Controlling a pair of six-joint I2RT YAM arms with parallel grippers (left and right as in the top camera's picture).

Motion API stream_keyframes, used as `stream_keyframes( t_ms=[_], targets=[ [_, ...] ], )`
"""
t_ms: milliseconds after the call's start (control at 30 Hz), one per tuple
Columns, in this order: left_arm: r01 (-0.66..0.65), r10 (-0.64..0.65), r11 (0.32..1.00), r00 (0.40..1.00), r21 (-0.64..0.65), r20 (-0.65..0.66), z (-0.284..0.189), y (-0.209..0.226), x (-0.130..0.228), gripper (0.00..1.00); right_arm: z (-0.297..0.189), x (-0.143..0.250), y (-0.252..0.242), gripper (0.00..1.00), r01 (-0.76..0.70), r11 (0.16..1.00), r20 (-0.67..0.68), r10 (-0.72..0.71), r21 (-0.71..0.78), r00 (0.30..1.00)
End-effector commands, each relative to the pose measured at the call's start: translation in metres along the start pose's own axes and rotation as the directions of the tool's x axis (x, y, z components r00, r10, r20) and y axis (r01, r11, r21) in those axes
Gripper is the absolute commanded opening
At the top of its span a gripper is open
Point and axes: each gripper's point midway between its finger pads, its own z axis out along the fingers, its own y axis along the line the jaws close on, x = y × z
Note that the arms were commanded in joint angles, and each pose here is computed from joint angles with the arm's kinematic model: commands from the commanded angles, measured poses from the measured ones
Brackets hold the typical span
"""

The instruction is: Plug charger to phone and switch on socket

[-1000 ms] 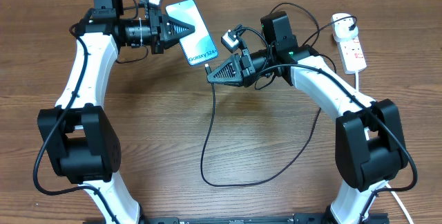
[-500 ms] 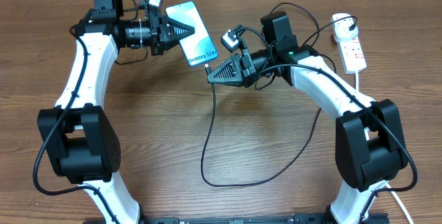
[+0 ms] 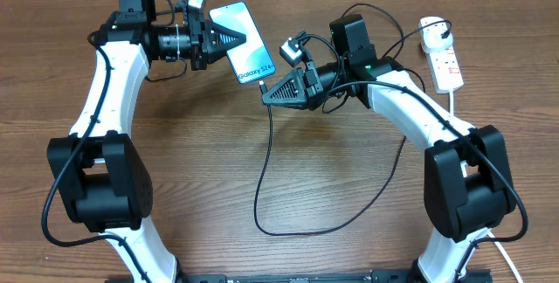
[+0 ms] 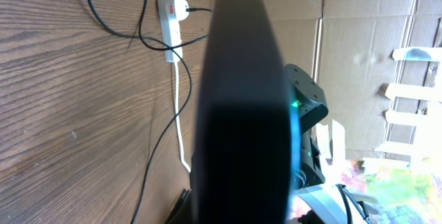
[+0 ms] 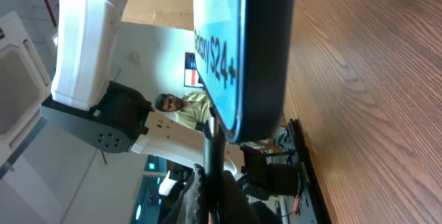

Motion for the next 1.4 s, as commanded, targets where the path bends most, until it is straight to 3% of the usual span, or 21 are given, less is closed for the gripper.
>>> stream_keyframes(
  t_ms=[0,1367],
  targets=[
    [-0.01,0.011,0.999,1.0,0.051,-0.025,0.0003,-0.0124,0.0039,0.04,-0.0009,-0.0022,0.0191,0.04,0.051,0.999,0.001,-0.051,-0.004,0.999],
    [-0.006,0.008,0.999,0.999,0.052,-0.046,0.0079,-0.014,0.0088,0.04,-0.001,-0.0031,0.0197,0.04,0.063,0.998,0.002,-0.063,-0.004,0.998]
  ],
)
